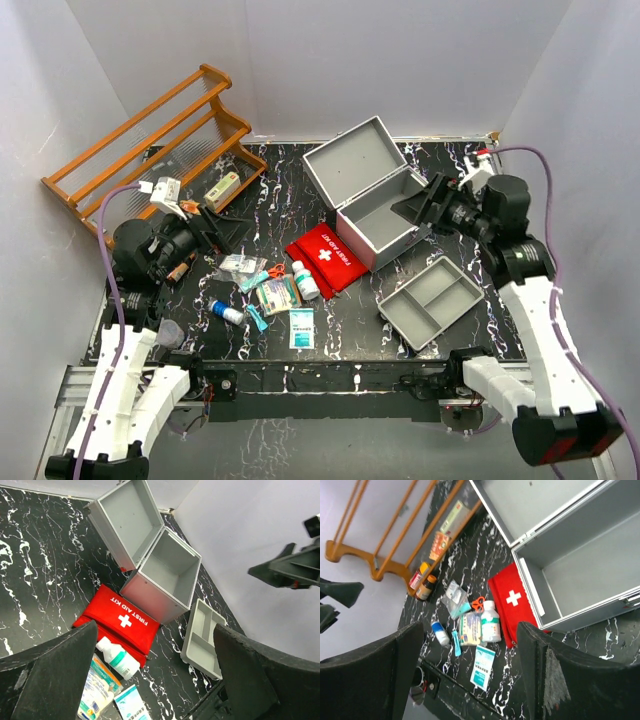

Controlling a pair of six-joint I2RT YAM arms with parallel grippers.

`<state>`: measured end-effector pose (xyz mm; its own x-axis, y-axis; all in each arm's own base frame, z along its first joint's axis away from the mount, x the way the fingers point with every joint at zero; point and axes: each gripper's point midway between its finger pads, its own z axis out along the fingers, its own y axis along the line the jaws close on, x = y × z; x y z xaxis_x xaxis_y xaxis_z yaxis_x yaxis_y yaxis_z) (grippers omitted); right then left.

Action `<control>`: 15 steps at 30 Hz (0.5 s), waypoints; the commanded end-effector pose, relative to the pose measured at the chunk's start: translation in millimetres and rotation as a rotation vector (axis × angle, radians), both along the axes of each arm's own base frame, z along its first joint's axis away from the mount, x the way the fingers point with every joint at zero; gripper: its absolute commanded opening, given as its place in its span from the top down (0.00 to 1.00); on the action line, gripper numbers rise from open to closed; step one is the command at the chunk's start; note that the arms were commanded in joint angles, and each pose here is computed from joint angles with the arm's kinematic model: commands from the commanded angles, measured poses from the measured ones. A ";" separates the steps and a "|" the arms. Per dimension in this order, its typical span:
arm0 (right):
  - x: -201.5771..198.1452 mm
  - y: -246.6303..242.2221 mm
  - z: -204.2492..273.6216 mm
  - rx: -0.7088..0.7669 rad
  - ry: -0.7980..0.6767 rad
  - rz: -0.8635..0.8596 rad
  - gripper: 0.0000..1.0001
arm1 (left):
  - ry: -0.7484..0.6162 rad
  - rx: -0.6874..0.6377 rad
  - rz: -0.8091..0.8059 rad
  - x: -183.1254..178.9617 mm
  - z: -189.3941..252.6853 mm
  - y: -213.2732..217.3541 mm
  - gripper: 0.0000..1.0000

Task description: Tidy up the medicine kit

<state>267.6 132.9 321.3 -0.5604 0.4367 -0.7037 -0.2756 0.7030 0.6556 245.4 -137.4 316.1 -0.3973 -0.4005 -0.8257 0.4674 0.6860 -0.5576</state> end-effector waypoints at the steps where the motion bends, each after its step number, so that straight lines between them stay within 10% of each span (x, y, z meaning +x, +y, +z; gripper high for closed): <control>1: 11.4 23.8 18.9 0.000 -0.080 0.095 0.29 | -0.051 0.017 -0.061 -4.4 7.6 -9.0 0.01; 15: 45.0 158.9 -85.9 -0.447 0.022 0.099 0.43 | 0.134 0.068 0.172 36.9 -30.3 19.1 0.04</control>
<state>290.2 274.6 228.6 -0.7089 0.0738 -0.7015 -0.3570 0.8202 0.4471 270.5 -134.9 284.0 -0.4593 -0.3864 -0.7999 0.3714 0.7344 -0.5680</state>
